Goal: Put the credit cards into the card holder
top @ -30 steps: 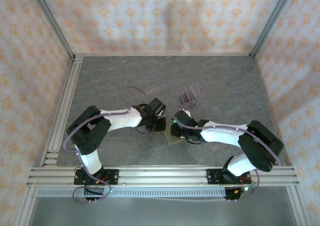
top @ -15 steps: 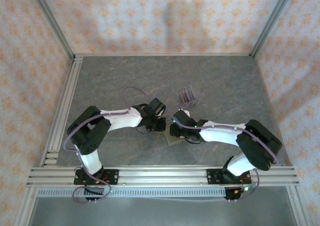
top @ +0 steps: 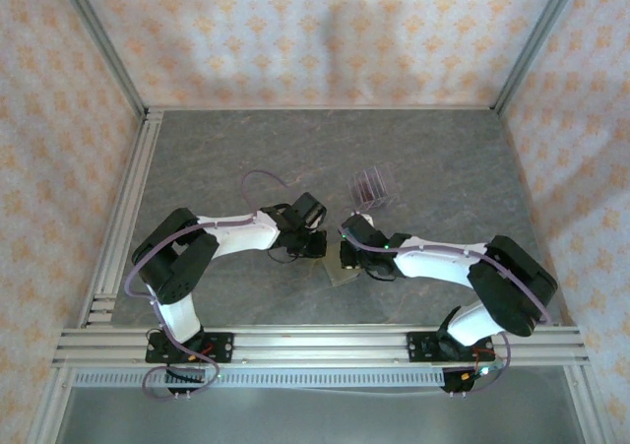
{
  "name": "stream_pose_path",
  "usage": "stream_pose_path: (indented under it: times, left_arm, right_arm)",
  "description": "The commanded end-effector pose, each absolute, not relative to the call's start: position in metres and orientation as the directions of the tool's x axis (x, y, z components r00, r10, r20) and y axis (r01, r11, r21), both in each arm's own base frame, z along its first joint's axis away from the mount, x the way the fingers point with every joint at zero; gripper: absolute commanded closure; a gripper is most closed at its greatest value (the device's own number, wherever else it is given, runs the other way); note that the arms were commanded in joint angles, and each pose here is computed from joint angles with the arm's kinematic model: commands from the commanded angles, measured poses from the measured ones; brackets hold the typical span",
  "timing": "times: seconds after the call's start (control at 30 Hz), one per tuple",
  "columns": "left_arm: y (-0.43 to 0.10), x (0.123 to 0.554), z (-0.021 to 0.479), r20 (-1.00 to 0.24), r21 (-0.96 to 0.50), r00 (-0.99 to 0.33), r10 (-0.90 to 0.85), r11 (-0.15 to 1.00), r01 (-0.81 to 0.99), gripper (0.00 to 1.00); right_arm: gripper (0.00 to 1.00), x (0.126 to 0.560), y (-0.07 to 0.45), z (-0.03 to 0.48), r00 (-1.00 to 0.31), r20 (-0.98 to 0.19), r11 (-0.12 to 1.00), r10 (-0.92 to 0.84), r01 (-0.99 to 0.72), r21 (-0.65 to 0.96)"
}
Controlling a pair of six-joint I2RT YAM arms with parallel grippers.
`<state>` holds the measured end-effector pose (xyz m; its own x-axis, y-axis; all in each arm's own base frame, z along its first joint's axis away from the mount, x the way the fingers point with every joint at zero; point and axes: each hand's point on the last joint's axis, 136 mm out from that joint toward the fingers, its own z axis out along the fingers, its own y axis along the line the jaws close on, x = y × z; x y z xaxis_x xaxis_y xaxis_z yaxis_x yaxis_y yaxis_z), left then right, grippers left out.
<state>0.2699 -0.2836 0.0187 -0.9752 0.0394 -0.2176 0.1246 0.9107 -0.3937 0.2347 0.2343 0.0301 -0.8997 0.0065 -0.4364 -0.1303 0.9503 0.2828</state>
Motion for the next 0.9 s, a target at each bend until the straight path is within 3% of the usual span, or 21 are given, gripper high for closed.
stream_pose_path:
  times: [0.0,0.07,0.57,0.87]
  left_arm:
    - [-0.248,0.255,-0.017,-0.151,-0.254,-0.988,0.034,0.964,0.072,0.88]
    - [-0.251,0.255,-0.013,-0.157,-0.267,-0.987,0.036,0.961,0.077,0.87]
    - [-0.267,0.27,0.058,-0.271,-0.382,-0.963,-0.011,0.919,0.097,0.85]
    - [-0.274,0.27,0.058,-0.263,-0.42,-0.964,-0.025,0.903,0.092,0.9]
  right_arm:
    - [0.94,0.238,0.231,0.04,-0.891,-0.453,0.958,-0.007,-0.136,0.252]
    - [1.0,0.238,0.228,0.045,-0.885,-0.465,0.96,-0.008,-0.136,0.244]
    - [1.0,0.245,0.195,0.075,-0.843,-0.537,0.99,0.018,-0.06,0.128]
    - [1.0,0.246,0.174,0.089,-0.815,-0.58,0.998,0.023,-0.018,0.065]
